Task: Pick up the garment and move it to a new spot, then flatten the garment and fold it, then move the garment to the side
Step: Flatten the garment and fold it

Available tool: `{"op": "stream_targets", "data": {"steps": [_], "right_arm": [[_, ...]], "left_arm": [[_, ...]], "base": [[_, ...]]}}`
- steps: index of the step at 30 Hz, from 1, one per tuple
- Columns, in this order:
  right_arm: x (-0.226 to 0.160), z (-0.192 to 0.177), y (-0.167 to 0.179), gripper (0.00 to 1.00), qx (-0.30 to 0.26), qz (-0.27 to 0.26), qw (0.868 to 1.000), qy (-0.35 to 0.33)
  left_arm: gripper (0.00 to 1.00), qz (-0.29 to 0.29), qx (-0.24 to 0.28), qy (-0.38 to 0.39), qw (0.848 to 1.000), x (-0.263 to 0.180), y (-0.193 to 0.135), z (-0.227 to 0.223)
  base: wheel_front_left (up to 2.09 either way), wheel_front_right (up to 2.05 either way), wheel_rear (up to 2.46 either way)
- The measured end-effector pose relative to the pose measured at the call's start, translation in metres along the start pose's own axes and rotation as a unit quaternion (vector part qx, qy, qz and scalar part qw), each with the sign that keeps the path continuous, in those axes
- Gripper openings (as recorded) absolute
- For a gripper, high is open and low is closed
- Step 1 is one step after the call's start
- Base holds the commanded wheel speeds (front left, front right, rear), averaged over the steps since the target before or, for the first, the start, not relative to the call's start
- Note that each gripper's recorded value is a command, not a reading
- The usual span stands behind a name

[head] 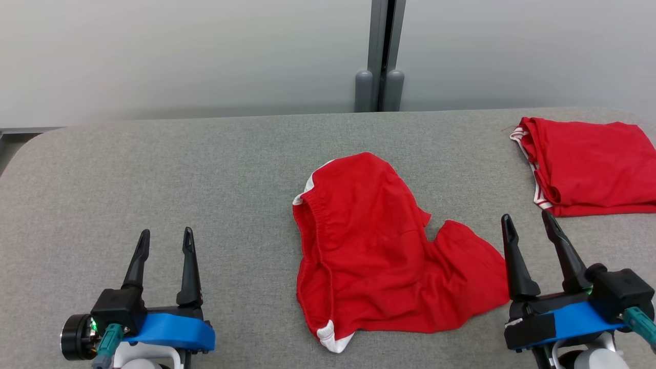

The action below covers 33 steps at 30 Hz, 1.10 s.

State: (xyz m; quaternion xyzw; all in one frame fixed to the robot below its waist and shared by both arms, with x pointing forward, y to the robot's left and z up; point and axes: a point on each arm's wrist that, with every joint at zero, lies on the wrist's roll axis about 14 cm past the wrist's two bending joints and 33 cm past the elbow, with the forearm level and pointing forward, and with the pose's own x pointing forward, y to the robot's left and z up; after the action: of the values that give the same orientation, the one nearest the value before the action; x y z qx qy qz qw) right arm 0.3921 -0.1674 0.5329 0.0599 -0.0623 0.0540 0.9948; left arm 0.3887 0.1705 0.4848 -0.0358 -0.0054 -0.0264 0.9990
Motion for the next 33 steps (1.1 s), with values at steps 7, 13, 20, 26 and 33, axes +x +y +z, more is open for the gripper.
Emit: {"op": "stream_targets", "data": {"steps": [7, 13, 20, 26, 33], "right_arm": [[-0.002, -0.012, 0.003, 1.00, 0.003, 0.002, 1.000, 0.014], [-0.001, -0.016, 0.001, 1.00, 0.003, -0.002, 1.000, 0.019], [-0.003, -0.020, -0.002, 1.00, 0.001, -0.006, 1.000, 0.026], [-0.005, -0.025, -0.007, 1.00, 0.002, -0.014, 0.999, 0.033], [-0.008, -0.032, -0.015, 1.00, 0.001, -0.026, 0.999, 0.044]], "left_arm": [[1.00, -0.002, 0.009, 0.001, 1.000, -0.001, 0.001, -0.001], [1.00, -0.062, 0.017, -0.004, 0.998, 0.006, -0.033, 0.002], [1.00, -0.185, 0.020, 0.026, 0.982, 0.002, -0.109, -0.008], [1.00, -0.257, 0.032, 0.082, 0.962, -0.017, -0.149, -0.036], [1.00, -0.304, 0.043, 0.155, 0.939, -0.043, -0.164, -0.075]], "base": [[0.00, 0.00, 0.00], [0.00, 0.00, 0.00], [0.00, 0.00, 0.00], [0.00, 0.00, 0.00], [0.00, 0.00, 0.00]]}}
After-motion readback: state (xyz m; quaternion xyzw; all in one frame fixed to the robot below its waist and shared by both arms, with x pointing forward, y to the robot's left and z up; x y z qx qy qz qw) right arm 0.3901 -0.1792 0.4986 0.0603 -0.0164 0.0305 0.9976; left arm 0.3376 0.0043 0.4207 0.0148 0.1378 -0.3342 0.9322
